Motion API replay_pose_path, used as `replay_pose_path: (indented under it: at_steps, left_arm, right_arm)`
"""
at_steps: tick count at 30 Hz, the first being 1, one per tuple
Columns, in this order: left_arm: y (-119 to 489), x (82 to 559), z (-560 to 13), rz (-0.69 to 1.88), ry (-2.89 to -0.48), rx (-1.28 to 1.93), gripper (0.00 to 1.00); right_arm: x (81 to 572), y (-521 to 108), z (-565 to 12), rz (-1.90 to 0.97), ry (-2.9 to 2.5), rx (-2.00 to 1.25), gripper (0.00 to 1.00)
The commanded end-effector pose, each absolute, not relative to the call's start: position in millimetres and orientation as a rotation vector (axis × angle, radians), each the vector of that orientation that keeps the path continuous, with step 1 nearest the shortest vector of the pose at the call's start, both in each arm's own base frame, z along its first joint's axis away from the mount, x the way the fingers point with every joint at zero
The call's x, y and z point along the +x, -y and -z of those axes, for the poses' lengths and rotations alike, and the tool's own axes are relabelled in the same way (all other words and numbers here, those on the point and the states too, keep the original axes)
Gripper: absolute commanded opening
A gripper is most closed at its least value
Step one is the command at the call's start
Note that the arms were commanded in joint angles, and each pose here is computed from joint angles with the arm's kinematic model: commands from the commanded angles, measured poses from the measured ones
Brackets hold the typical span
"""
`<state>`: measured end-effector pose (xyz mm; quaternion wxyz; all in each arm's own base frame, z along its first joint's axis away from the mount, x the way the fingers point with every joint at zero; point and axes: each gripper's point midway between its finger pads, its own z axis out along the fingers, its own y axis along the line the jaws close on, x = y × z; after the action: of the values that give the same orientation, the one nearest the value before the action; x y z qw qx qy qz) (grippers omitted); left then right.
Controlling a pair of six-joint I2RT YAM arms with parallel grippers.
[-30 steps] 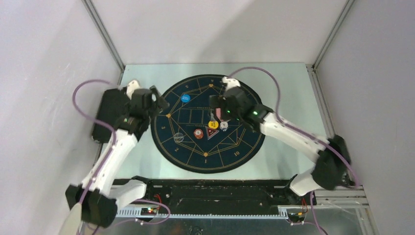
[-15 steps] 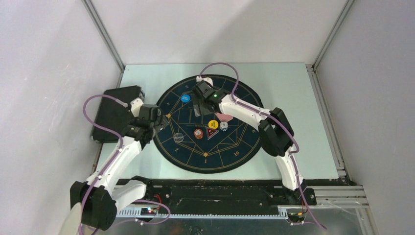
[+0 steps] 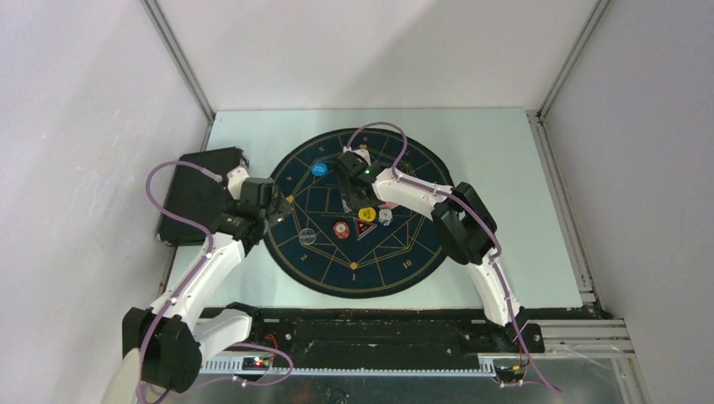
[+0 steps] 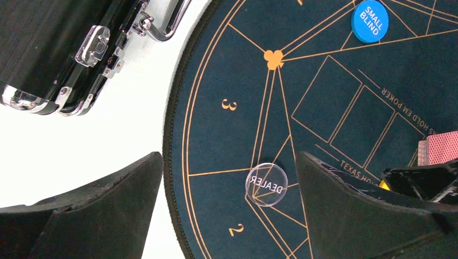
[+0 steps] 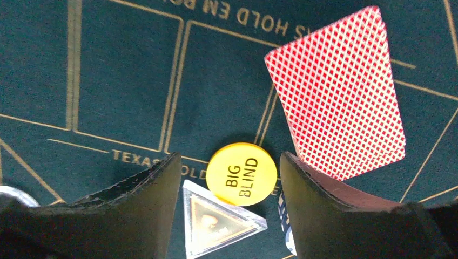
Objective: Distribute texas hold em gaming equipment
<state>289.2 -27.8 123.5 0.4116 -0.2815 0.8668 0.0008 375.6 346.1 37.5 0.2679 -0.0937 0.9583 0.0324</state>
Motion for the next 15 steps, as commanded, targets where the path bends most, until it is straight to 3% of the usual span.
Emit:
replay_pose_path:
  at_steps: [1,15]
  left_arm:
    - [31.3,293.7,-122.1,0.015,-2.178,-0.684,1.00]
    - [34.5,296.5,-117.3,0.021,-2.197,-0.672,1.00]
  right_arm:
    - [372.4,-339.6,-27.5,-0.103,-2.606,-0.197,0.69]
    - [356.8,-329.1,-13.2,-0.050,-2.644,-0.189,0.65]
